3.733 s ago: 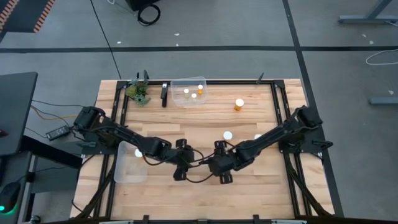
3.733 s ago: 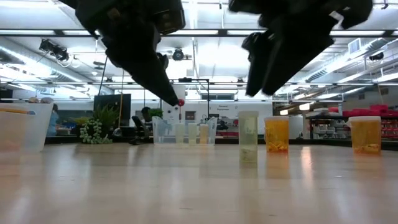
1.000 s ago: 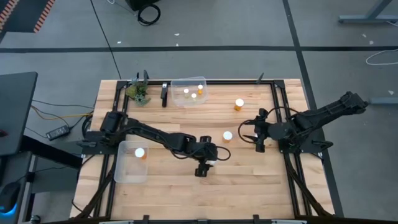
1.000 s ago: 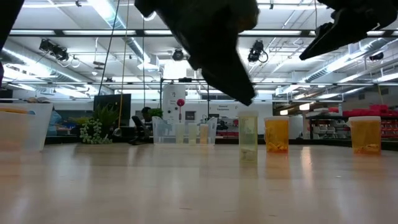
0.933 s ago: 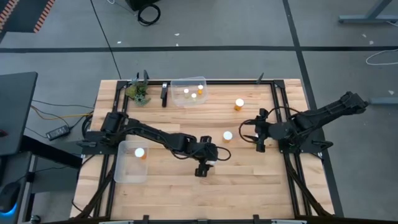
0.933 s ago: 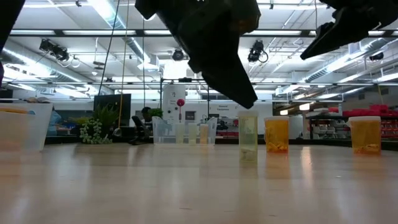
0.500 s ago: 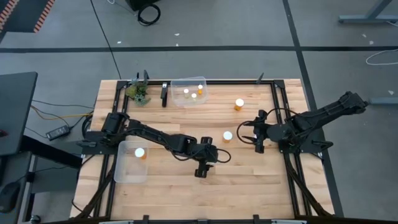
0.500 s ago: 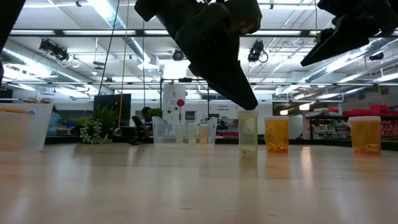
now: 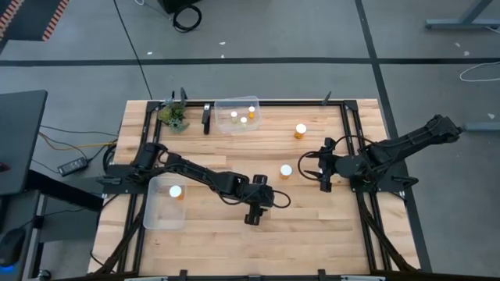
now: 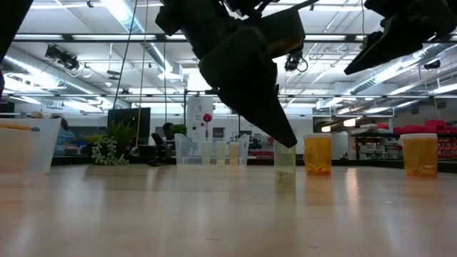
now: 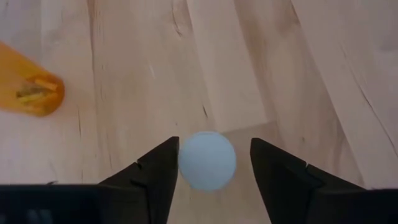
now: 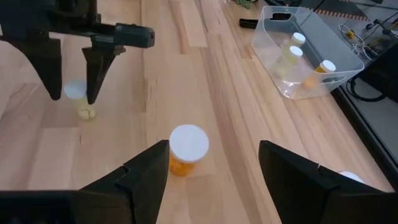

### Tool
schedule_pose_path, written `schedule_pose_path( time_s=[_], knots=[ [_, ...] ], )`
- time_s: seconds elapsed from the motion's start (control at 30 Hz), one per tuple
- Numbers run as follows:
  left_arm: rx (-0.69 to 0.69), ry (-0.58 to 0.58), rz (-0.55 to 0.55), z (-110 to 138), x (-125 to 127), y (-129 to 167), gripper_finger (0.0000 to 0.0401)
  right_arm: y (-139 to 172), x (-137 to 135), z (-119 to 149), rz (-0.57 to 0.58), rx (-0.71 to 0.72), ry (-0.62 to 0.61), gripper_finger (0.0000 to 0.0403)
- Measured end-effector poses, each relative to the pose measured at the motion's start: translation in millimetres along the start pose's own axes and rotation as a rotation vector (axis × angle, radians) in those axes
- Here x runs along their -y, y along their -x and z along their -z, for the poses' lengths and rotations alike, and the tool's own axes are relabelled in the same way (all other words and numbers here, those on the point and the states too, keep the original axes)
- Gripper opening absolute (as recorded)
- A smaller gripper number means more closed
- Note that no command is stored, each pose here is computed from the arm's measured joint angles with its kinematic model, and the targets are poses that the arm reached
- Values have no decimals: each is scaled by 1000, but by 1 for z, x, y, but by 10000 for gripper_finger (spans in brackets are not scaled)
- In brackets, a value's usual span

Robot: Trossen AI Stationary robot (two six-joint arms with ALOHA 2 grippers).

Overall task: Pick and place medicine bottles into bin by pill shape (circle, oval)
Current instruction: Put the small yellow pill bottle into the top transparent bin

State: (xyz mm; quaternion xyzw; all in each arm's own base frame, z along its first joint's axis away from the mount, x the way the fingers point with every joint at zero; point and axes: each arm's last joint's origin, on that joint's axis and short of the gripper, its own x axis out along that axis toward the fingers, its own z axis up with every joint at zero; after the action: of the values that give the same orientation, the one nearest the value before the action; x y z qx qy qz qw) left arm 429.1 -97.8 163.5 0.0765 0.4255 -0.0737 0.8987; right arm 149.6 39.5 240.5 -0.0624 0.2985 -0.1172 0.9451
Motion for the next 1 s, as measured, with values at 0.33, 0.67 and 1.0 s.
schedule_pose_path(
  time_s=[0.33, 0.67, 1.0],
  knots=[
    [12, 8, -2, -1, -1, 0, 157, 0, 0, 0, 3, 1, -4, 255],
    [5, 41, -24, 0, -16, 0, 127, 0, 0, 0, 3, 1, -7, 255],
    [1, 80, -73, -5, -50, 25, 132, 0, 1, 0, 44, 9, -30, 255]
  ],
)
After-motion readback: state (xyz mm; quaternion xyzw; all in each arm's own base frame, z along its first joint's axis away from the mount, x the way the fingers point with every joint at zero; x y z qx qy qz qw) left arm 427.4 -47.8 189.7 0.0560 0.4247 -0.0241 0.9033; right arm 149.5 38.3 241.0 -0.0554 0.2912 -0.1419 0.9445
